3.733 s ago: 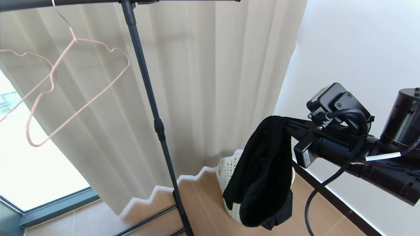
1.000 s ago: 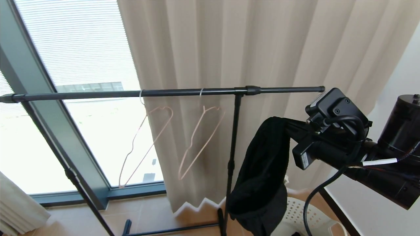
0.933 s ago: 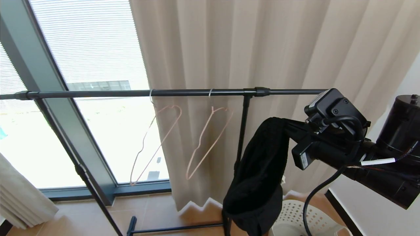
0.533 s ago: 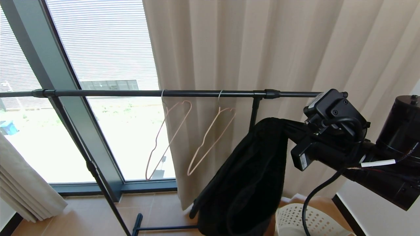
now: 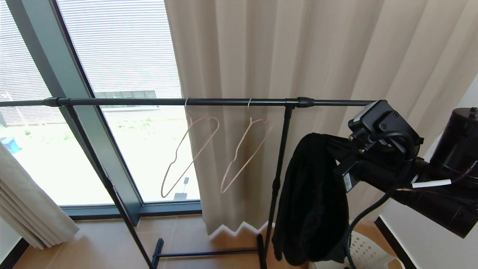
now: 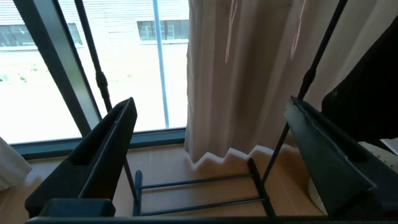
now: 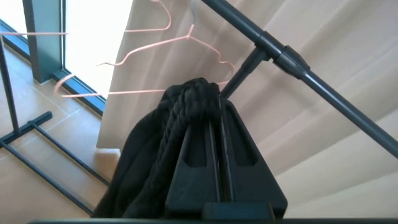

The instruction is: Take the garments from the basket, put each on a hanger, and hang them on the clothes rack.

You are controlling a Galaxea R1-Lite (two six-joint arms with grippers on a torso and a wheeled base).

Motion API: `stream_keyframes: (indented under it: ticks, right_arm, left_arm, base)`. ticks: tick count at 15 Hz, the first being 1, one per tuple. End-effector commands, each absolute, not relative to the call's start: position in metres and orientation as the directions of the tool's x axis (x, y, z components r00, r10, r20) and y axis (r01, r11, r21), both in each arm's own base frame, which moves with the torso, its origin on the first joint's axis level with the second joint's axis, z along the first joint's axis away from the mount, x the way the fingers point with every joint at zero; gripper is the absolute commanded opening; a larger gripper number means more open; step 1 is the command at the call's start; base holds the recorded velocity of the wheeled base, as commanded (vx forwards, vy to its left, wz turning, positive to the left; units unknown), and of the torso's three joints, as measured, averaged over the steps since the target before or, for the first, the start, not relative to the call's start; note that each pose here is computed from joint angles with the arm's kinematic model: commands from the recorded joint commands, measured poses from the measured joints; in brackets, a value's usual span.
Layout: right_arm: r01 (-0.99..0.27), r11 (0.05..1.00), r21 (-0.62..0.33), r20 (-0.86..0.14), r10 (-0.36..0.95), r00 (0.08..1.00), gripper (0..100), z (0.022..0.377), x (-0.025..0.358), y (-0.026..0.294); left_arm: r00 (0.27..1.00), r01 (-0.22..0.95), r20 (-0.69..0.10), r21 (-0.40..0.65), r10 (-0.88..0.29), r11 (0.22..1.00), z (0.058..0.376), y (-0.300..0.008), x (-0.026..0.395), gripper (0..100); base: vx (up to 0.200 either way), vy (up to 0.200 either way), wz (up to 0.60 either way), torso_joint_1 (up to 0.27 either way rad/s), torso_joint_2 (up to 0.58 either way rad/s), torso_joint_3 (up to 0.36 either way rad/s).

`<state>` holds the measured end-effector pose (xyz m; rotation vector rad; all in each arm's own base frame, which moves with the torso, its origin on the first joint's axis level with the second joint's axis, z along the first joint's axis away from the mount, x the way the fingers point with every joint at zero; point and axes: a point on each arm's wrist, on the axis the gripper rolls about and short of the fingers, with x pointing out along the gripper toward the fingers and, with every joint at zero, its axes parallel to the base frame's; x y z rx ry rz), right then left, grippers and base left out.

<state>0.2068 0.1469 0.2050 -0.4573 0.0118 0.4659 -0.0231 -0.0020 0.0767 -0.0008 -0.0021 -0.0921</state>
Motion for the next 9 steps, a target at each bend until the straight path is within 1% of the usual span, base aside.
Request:
stream_keyframes:
  ticks: [1, 3, 7, 9]
  right_arm:
    - [-0.436, 0.794, -0.424, -0.116, 0.430, 0.895, 0, 0.2046, 0.2067, 0.1467]
    - [-0.436, 0.794, -0.424, -0.116, 0.430, 0.895, 0, 0.2046, 0.2067, 0.1467]
    - [-0.436, 0.794, -0.424, -0.116, 0.430, 0.895, 0, 0.2046, 0.2067, 0.1467]
    - [-0.436, 0.794, -0.424, -0.116, 0.430, 0.895, 0, 0.2046, 0.2067, 0.1467]
  left_arm:
    - [0.996, 0.092, 0.002, -0.001, -0.092, 0.996, 0.0768, -0.0020, -0.0230, 100]
    - [0.996, 0.092, 0.002, -0.001, -0.092, 0.996, 0.0768, -0.0020, -0.0230, 100]
    - [0.996, 0.092, 0.002, -0.001, -0.092, 0.996, 0.0768, -0.0020, -0.0230, 100]
    - [0.996, 0.092, 0.002, 0.000, -0.092, 0.996, 0.0768, -0.0020, -0.0230, 100]
  base:
    - [-0.200, 0.000, 0.00, -0.012, -0.01, 0.002]
    - [-0.200, 0.200, 0.00, -0.005, 0.00, 0.000]
    - [0.000, 0.200, 0.00, -0.002, 0.00, 0.004]
    - [-0.200, 0.200, 0.00, 0.010, 0.00, 0.000]
